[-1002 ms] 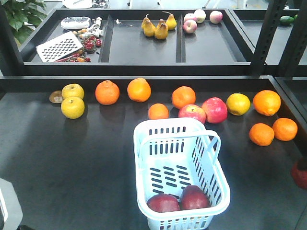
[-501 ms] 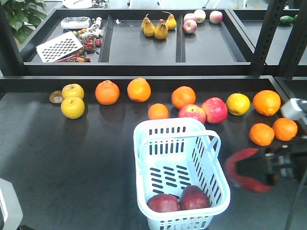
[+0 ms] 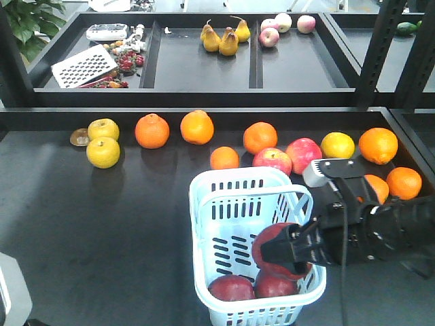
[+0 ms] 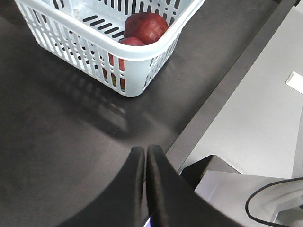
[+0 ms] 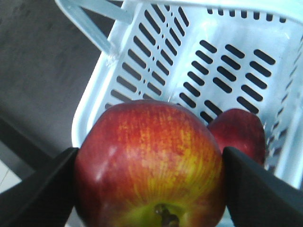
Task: Pick three apples into basket with both arms
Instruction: 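Carry the apple with the right gripper into the basket and release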
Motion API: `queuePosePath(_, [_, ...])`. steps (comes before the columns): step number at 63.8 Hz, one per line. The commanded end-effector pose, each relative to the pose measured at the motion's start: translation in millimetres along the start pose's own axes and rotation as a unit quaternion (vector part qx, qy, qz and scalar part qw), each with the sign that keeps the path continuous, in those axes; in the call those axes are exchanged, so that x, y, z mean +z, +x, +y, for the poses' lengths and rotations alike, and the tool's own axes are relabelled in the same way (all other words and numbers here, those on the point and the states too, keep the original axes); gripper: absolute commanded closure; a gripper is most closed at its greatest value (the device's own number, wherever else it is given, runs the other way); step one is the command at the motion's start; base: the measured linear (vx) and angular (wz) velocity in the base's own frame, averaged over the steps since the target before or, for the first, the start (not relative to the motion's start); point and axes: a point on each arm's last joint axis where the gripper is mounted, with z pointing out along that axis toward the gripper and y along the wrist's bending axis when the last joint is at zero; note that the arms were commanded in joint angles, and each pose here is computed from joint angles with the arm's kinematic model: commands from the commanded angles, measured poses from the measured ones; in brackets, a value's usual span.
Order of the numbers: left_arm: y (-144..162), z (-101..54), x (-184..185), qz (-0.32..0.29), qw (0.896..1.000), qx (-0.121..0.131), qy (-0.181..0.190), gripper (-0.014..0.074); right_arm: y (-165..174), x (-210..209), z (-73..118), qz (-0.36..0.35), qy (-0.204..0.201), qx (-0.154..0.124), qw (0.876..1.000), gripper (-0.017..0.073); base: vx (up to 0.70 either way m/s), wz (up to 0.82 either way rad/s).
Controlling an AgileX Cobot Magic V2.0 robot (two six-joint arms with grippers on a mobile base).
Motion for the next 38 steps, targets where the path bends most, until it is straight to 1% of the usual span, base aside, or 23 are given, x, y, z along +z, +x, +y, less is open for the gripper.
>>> queuePosePath(1, [-11.1, 0.7, -3.6, -0.034, 0.999, -0.015, -0.007, 0.0600, -14.2, -1.9, 2.1, -0.051, -0.003, 0.006, 0.999, 0.0120, 0.00, 0.00])
queuePosePath(4, [-11.1, 0.7, -3.6, -0.034, 0.999, -0.015, -0.007, 0.0600, -15.6, -0.4, 1.4, -0.057, -0.003, 0.004, 0.998, 0.0029, 0.00, 0.00])
queuePosePath(9, [-11.1, 0.7, -3.6, -0.034, 0.999, -0.015, -0.007, 0.0600, -17.6, -0.4, 0.9, -0.067, -0.002, 0.006, 0.998, -0.0059, 0.00, 0.00])
queuePosePath(13, [-11.1, 0.7, -3.6, -0.034, 0.999, -0.015, -0.007, 0.0600, -19.0, -0.6, 0.1, -0.075, 0.003, 0.010, 0.997, -0.0106, 0.00, 0.00])
queuePosePath(17, [-11.1, 0.7, -3.6, -0.034, 0.999, -0.015, -0.007, 0.0600, -19.3, -0.6, -0.1, -0.077, 0.004, 0.011, 0.997, -0.0120, 0.00, 0.00])
queuePosePath(23, [-11.1, 0.7, -3.6, -0.034, 0.999, -0.015, -0.007, 0.0600, -19.1, -0.6, 0.2, -0.076, 0.002, 0.009, 0.997, -0.0109, 0.00, 0.00])
queuePosePath(29, [-11.1, 0.7, -3.6, -0.034, 0.999, -0.015, -0.007, 0.0600, -18.5, -0.5, 0.8, -0.072, -0.001, 0.009, 0.997, -0.0072, 0.00, 0.00])
queuePosePath(34, [-11.1, 0.7, -3.6, -0.034, 0.999, -0.015, -0.007, 0.0600, -16.5, -0.3, 2.8, -0.061, -0.011, 0.004, 0.998, -0.0005, 0.00, 0.00])
queuePosePath(38, [-11.1, 0.7, -3.6, -0.034, 0.999, -0.015, -0.007, 0.0600, -13.7, -1.8, 5.8, -0.047, -0.027, -0.010, 0.998, 0.0092, 0.00, 0.00])
